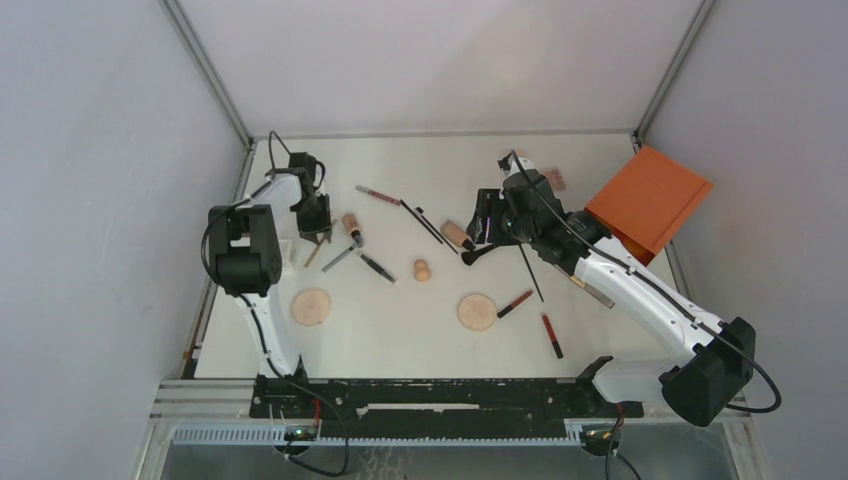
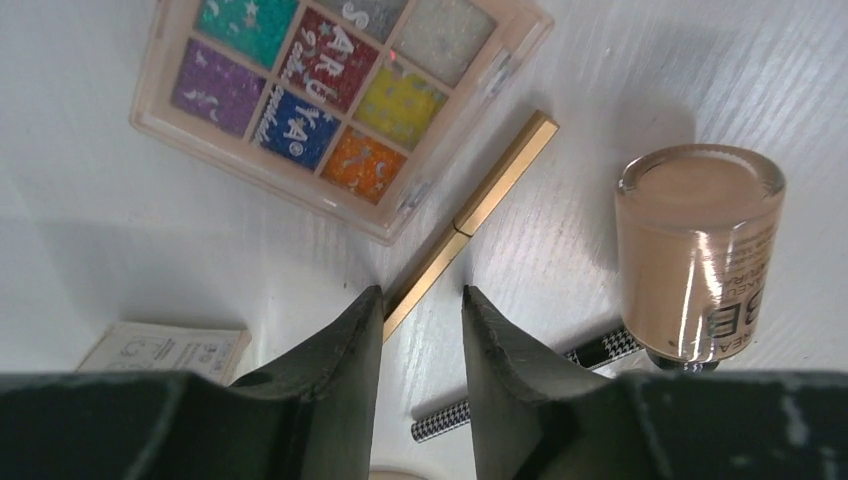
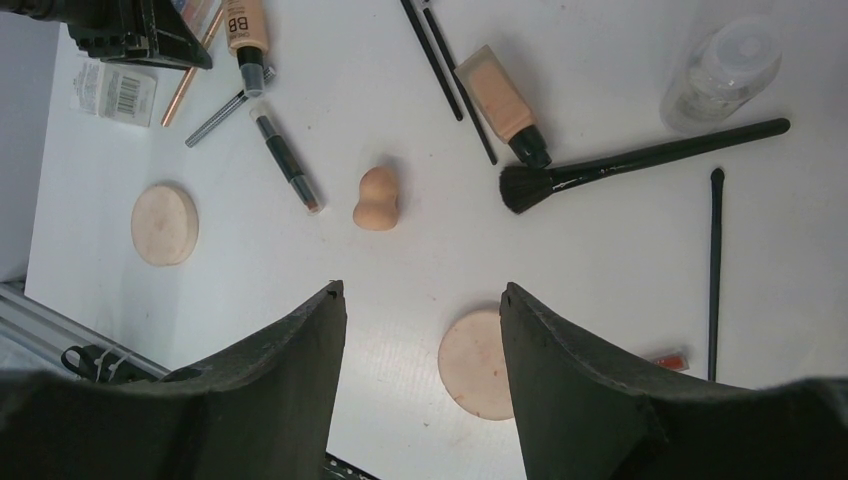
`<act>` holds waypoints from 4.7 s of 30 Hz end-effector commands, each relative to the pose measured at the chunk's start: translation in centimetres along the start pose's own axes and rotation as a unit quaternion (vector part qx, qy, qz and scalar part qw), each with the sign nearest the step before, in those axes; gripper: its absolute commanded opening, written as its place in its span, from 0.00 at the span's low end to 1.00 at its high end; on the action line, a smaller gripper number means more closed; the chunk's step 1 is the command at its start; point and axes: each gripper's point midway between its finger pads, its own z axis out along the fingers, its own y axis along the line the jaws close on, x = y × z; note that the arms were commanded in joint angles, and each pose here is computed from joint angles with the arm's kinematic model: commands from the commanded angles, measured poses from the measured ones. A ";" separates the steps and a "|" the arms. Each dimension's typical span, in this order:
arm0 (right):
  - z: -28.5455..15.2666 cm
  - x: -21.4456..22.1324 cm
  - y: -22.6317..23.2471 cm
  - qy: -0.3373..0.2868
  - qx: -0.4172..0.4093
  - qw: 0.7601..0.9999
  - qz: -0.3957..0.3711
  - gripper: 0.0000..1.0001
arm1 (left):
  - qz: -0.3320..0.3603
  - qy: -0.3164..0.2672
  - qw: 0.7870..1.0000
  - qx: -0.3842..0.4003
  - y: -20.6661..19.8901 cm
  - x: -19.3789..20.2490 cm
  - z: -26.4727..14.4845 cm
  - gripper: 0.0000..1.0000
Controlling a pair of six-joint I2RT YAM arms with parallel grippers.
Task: Organize the makeup
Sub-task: Pick up the makeup from the center of the board, then place the makeup in the drawer.
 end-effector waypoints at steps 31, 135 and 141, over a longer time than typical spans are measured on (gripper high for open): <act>-1.5 -2.0 -0.8 -0.055 -0.016 0.997 0.047 0.65 | 0.004 -0.167 0.984 0.061 -4.9 0.0 -13.7 0.00; -17.4 -7.2 -19.1 -0.238 0.254 0.937 0.009 0.00 | 0.212 -0.195 0.844 0.452 -27.2 10.2 -29.2 0.81; -15.8 -5.7 -21.4 -0.198 0.301 0.930 0.069 0.00 | 0.212 -0.190 0.845 0.453 -27.3 10.4 -28.9 0.81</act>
